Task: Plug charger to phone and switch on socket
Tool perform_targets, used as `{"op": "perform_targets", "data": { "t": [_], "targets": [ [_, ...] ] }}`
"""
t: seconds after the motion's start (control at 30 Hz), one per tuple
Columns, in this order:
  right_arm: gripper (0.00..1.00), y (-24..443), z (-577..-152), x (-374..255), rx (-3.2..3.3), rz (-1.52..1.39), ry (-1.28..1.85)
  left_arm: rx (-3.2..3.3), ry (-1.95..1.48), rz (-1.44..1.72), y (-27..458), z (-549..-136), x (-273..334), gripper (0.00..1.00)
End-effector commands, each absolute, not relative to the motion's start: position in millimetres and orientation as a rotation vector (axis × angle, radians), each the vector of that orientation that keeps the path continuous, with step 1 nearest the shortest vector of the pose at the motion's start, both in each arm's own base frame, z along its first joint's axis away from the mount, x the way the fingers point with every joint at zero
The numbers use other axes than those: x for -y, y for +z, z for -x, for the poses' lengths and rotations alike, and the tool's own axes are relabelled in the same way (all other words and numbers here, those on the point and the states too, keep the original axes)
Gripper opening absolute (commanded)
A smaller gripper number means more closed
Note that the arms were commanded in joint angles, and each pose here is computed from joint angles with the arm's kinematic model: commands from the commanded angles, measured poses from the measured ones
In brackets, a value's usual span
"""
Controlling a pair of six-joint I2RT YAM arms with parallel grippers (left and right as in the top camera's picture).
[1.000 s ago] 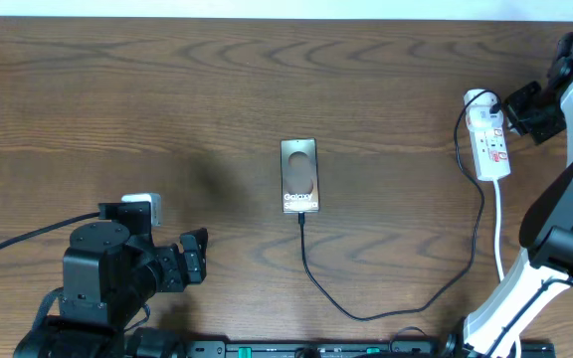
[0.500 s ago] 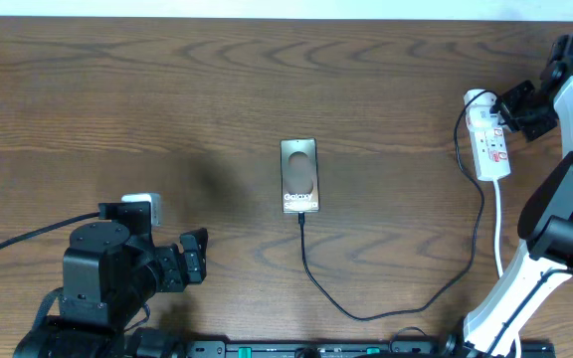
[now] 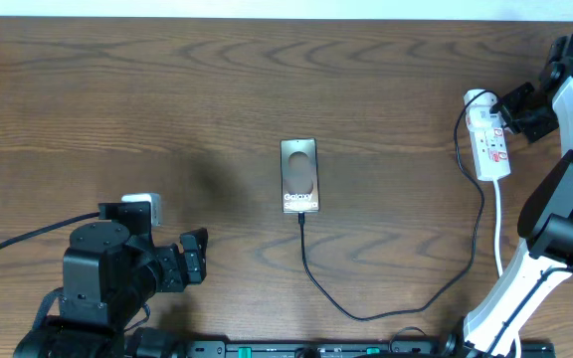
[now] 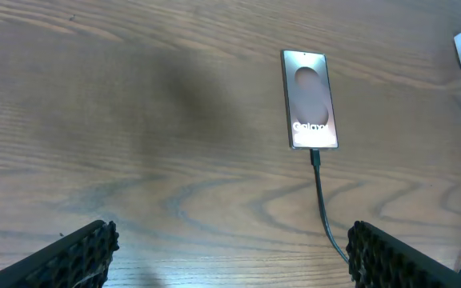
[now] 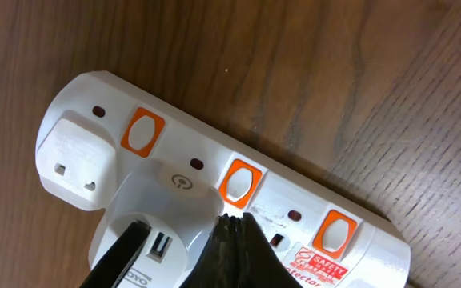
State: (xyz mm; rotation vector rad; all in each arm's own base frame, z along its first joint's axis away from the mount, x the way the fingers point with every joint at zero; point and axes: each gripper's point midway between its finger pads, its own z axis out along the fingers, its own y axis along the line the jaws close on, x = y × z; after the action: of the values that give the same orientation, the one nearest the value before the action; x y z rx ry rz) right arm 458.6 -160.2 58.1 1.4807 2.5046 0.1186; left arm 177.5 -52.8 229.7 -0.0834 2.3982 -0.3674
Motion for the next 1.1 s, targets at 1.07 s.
{"op": "perform_targets", "data": {
  "t": [1.07],
  "targets": [
    [0.01, 22.0, -475.4, 133.2, -2.594, -1.427, 0.384, -2.39, -0.344, 0.079, 231.8, -178.2, 49.7, 0.93]
  ]
}}
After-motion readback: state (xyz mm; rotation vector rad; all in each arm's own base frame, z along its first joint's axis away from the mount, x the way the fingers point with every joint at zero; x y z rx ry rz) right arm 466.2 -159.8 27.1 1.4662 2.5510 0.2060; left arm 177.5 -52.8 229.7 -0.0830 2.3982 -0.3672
